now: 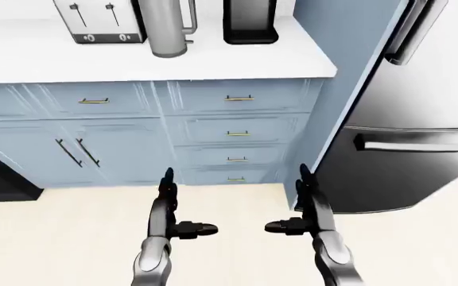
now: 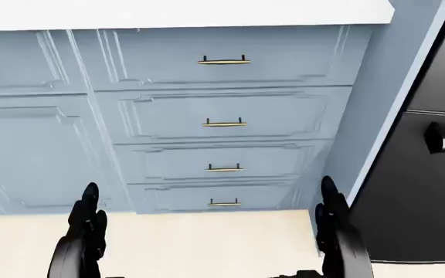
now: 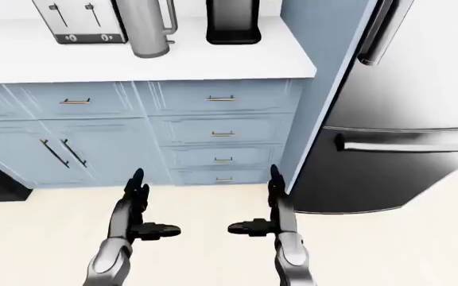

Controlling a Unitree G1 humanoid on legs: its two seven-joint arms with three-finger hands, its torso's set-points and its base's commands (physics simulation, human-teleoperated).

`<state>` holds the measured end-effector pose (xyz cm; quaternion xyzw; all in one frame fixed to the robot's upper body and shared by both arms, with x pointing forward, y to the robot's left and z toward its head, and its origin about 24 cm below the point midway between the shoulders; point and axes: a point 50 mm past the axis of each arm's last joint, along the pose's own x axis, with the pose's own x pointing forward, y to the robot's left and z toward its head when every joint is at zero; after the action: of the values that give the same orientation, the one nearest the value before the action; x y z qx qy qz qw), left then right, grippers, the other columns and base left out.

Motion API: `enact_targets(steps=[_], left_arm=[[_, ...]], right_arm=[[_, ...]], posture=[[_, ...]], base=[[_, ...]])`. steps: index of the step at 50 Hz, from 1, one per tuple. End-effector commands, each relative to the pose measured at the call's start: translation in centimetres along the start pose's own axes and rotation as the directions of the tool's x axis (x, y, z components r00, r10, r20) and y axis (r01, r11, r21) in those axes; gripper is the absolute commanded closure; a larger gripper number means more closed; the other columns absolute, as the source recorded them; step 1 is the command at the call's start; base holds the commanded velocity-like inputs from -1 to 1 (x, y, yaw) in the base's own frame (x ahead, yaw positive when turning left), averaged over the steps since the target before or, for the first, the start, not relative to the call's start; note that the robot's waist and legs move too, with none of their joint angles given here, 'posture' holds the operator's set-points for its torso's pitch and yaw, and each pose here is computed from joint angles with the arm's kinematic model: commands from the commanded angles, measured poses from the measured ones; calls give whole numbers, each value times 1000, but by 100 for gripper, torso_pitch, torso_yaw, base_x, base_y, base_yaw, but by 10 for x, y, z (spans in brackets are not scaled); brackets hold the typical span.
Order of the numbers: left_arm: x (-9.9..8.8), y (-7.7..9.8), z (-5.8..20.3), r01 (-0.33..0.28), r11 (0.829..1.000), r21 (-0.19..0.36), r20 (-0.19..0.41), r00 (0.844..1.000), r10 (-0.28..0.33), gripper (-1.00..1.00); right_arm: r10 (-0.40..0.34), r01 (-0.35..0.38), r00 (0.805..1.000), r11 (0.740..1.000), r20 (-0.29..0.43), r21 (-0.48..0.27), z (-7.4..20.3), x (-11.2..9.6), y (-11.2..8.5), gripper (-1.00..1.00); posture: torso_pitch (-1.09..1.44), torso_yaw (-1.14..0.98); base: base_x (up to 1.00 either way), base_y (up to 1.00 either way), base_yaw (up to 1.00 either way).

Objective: Press down the lever to turn on the electric kettle.

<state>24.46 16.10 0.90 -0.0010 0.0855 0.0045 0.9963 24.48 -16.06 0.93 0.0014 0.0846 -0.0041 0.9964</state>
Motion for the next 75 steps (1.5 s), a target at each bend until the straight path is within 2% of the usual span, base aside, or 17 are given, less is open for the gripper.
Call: enact_targets(steps=[1,5,6,7,11,14,18,21,35,39,41,43,45,52,69,75], left_arm=[[3,1,34,1,1000,8,177,984,-2,-100],[3,3,36,-6,1000,9,186,982,4,-100],[3,3,36,-10,1000,10,187,982,7,-100],[3,4,37,-12,1000,6,188,982,11,-100],[2,5,40,-18,1000,12,192,981,16,-100],[2,8,41,-32,999,6,188,982,30,-100],[3,6,40,-34,999,15,183,983,31,-100],[3,7,47,-35,999,21,191,981,31,-100],[-6,9,99,-59,997,48,283,958,43,-100],[-6,9,110,-63,997,51,303,952,45,-100],[-3,8,113,-68,996,52,307,950,48,-100],[-4,8,118,-68,996,55,316,948,48,-100],[-4,7,124,-70,996,57,327,944,48,-100],[-11,11,144,-88,994,58,363,930,62,-100],[-17,13,164,-98,994,55,399,914,68,-100],[-19,12,166,-98,993,57,406,911,67,-100]], right_arm=[[-14,21,989,998,145,-51,33,6,2,-100],[-26,34,989,998,145,-59,34,6,2,-100],[-45,55,988,996,146,-68,34,7,1,-100],[-95,106,986,991,136,-79,32,9,-2,-100],[-94,104,986,992,139,-70,38,6,-3,-100],[-121,124,986,992,111,-19,40,7,-7,-100],[-87,87,986,996,143,7,48,1,-9,-100],[-75,78,982,997,174,-16,56,-2,-10,-100],[-67,80,965,996,255,-42,98,-5,-10,-100],[-69,86,952,995,298,-44,113,-11,-10,-100],[-86,109,938,993,336,-49,119,-13,-11,-100],[-85,111,936,992,343,-55,121,-13,-11,-100],[-99,144,928,984,358,-100,126,-15,-12,-100],[-103,157,910,982,402,-103,148,-21,-12,-100],[-103,169,885,980,454,-107,169,-28,-9,-100],[-99,174,888,976,448,-128,168,-29,-9,-100]], posture=[[0,0],[0,0],[0,0],[0,0],[0,0],[0,0],[0,0],[0,0],[0,0],[0,0],[0,0],[0,0],[0,0],[0,0],[0,0],[0,0]], base=[[0,0,0],[0,0,0],[0,0,0],[0,0,0],[0,0,0],[0,0,0],[0,0,0],[0,0,0],[0,0,0],[0,0,0],[0,0,0],[0,0,0],[0,0,0],[0,0,0],[0,0,0],[0,6,0]])
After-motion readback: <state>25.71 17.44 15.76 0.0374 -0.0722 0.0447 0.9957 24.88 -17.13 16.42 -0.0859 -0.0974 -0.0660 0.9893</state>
